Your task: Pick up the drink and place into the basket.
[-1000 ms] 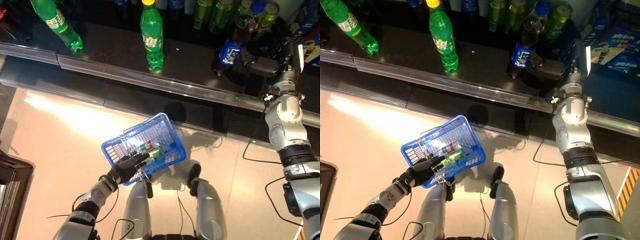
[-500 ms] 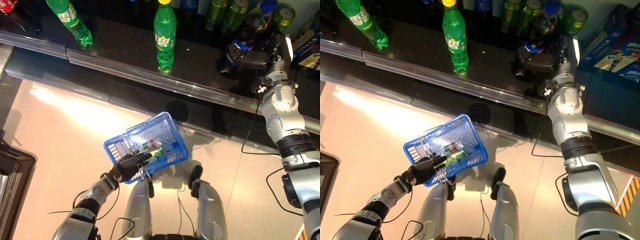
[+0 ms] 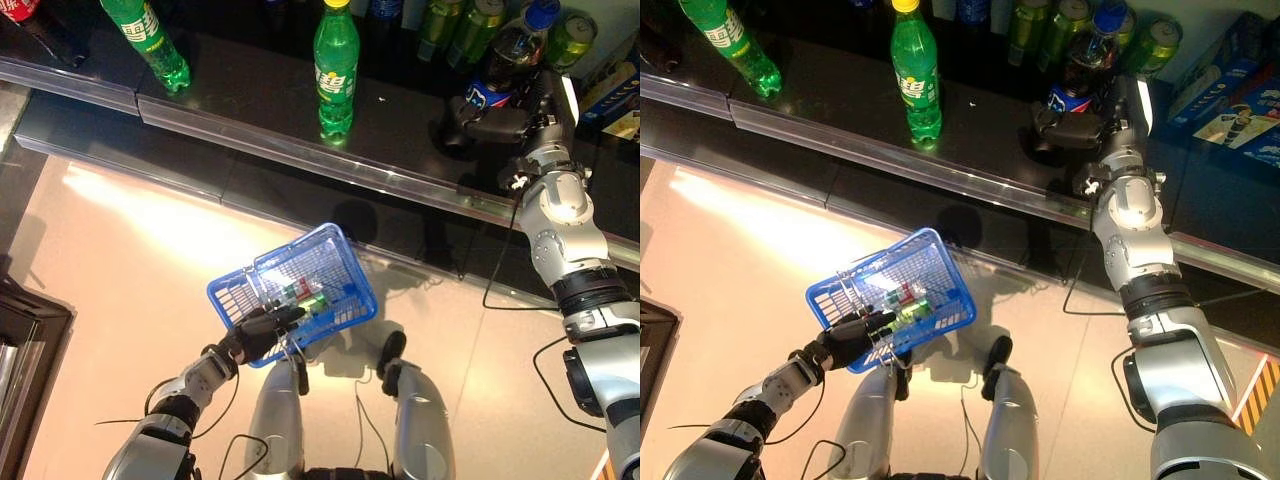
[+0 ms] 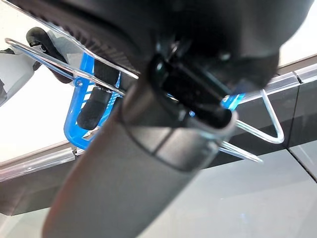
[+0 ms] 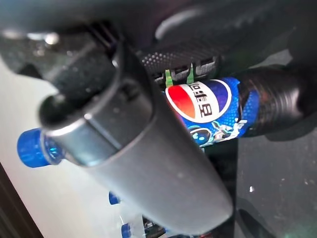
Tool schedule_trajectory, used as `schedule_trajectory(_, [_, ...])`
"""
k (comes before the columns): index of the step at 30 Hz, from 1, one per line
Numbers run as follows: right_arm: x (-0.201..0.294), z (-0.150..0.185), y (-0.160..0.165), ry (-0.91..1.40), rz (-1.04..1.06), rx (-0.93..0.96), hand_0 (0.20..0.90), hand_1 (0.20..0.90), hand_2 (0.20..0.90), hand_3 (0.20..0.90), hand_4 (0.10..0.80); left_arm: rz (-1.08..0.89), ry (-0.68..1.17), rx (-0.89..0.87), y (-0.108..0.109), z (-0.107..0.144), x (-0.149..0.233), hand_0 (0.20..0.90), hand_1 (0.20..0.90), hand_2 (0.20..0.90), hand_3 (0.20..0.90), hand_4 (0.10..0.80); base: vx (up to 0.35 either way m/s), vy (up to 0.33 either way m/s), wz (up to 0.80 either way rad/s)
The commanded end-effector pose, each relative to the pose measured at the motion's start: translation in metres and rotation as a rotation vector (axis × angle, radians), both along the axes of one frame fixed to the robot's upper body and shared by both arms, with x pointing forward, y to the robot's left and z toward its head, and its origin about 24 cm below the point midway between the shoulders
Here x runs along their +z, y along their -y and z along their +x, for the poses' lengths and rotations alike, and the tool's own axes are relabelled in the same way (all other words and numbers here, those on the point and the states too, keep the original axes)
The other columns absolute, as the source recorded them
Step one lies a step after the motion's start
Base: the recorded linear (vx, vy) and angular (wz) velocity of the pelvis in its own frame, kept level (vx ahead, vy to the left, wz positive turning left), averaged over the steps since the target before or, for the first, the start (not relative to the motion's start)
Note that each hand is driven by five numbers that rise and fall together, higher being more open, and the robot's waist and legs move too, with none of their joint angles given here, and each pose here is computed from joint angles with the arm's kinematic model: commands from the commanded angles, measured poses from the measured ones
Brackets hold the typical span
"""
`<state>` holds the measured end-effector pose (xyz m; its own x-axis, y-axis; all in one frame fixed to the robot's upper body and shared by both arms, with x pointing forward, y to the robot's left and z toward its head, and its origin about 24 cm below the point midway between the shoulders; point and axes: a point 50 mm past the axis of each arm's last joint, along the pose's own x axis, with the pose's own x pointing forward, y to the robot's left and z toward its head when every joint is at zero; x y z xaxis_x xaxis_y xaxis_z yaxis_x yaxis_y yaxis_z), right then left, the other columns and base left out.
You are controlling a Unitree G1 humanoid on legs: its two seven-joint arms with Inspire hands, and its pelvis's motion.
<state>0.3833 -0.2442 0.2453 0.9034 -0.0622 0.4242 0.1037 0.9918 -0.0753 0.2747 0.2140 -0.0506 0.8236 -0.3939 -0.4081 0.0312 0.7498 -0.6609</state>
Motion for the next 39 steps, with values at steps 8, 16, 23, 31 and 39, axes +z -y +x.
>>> schedule_trajectory(8, [0.063, -0.004, -0.016, 0.214, -0.035, 0.062, 0.300, 0.300, 0.300, 0.200, 0.100, -0.062, -0.034, -0.185, 0.004, -0.032, -0.016, 0.300, 0.300, 0.300, 0.200, 0.100, 0.028, 0.013, 0.07])
schedule_trajectory(16, [0.064, -0.004, -0.022, 0.225, -0.034, 0.077, 0.300, 0.300, 0.300, 0.200, 0.100, -0.061, -0.032, -0.195, 0.006, -0.031, -0.015, 0.300, 0.300, 0.300, 0.200, 0.100, 0.000, 0.002, 0.03])
schedule_trajectory(23, [0.066, -0.007, -0.030, 0.254, -0.058, 0.107, 0.300, 0.300, 0.300, 0.200, 0.100, -0.063, -0.027, -0.187, 0.008, -0.030, -0.015, 0.300, 0.300, 0.300, 0.200, 0.100, -0.036, 0.003, 0.00])
schedule_trajectory(31, [0.059, -0.012, -0.038, 0.266, -0.090, 0.148, 0.300, 0.300, 0.300, 0.200, 0.100, -0.064, -0.041, -0.159, 0.003, -0.042, -0.022, 0.300, 0.300, 0.300, 0.200, 0.100, 0.024, 0.009, -0.01])
schedule_trajectory(39, [0.039, -0.025, -0.033, 0.269, -0.110, 0.172, 0.300, 0.300, 0.300, 0.200, 0.100, -0.074, -0.050, -0.087, 0.006, -0.054, -0.031, 0.300, 0.300, 0.300, 0.200, 0.100, 0.072, -0.005, 0.05])
